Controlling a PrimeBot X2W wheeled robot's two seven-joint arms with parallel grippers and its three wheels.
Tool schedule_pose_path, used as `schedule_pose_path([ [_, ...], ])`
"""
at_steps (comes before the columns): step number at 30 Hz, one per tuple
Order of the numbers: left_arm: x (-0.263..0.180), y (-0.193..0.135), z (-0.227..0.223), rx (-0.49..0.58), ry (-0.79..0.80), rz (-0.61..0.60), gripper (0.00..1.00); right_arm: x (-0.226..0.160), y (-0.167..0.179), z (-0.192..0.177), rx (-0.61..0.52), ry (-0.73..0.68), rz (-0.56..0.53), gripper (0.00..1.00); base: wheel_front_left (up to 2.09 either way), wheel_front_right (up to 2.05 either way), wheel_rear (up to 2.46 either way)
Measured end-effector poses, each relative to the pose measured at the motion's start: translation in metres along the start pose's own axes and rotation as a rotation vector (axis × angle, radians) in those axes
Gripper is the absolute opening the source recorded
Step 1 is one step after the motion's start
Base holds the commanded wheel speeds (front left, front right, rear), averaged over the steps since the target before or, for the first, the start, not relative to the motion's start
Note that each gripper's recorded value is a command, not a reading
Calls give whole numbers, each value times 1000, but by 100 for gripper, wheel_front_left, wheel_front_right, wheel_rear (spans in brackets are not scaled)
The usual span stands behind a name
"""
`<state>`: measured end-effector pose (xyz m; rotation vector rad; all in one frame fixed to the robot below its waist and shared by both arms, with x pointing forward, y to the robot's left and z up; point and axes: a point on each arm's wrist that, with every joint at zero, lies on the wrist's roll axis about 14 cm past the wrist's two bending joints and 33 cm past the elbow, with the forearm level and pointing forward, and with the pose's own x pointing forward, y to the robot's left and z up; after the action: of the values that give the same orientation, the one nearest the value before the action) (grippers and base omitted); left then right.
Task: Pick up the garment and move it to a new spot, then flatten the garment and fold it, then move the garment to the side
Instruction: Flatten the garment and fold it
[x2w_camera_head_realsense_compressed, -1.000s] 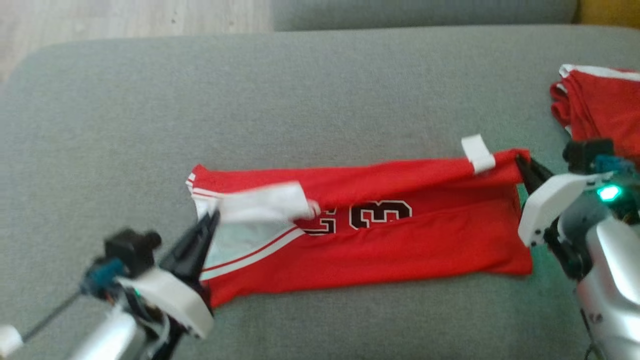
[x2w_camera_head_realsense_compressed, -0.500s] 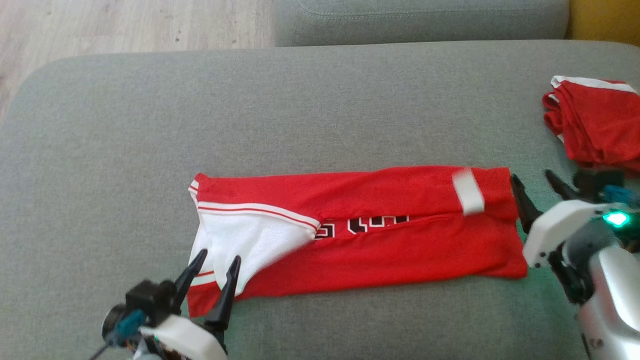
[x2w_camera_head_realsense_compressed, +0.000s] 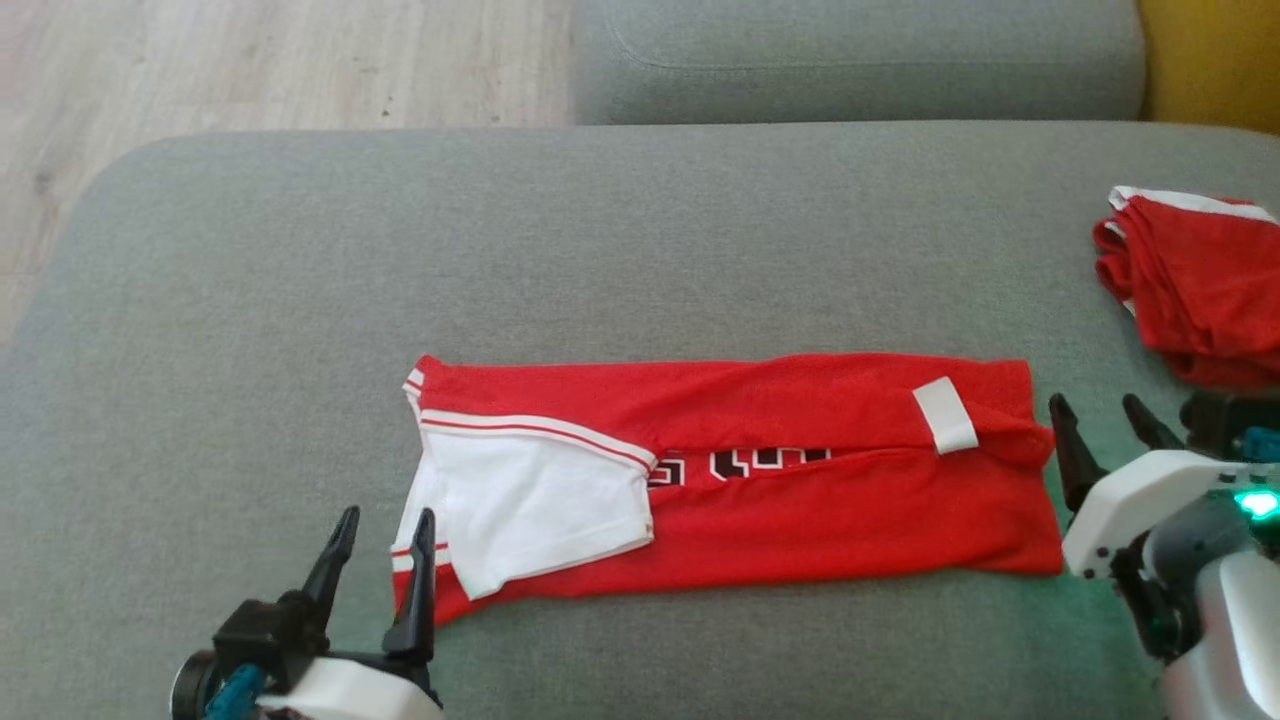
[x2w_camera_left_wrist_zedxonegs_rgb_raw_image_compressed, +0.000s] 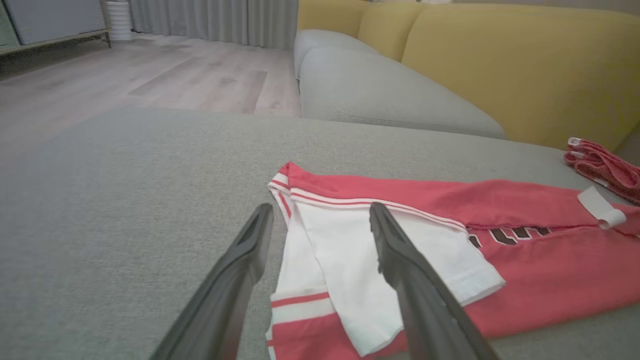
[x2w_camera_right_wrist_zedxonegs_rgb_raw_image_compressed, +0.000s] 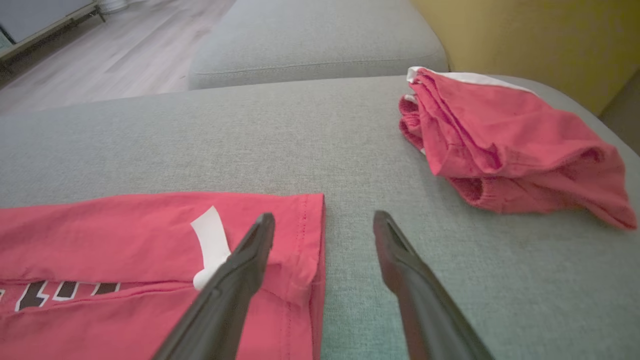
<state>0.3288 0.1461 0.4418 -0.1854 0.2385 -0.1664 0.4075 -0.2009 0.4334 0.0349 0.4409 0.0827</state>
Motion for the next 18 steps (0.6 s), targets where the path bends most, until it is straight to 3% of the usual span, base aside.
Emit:
schedule_pose_path([
  [9,-18,17,6,-46,-44,124,100,13,8,-38,50,149,-18,100,0,0,0],
  [18,-30,35,14,-63,-77,211,100,33,26,-57,81,192,-9,100,0,0,0],
])
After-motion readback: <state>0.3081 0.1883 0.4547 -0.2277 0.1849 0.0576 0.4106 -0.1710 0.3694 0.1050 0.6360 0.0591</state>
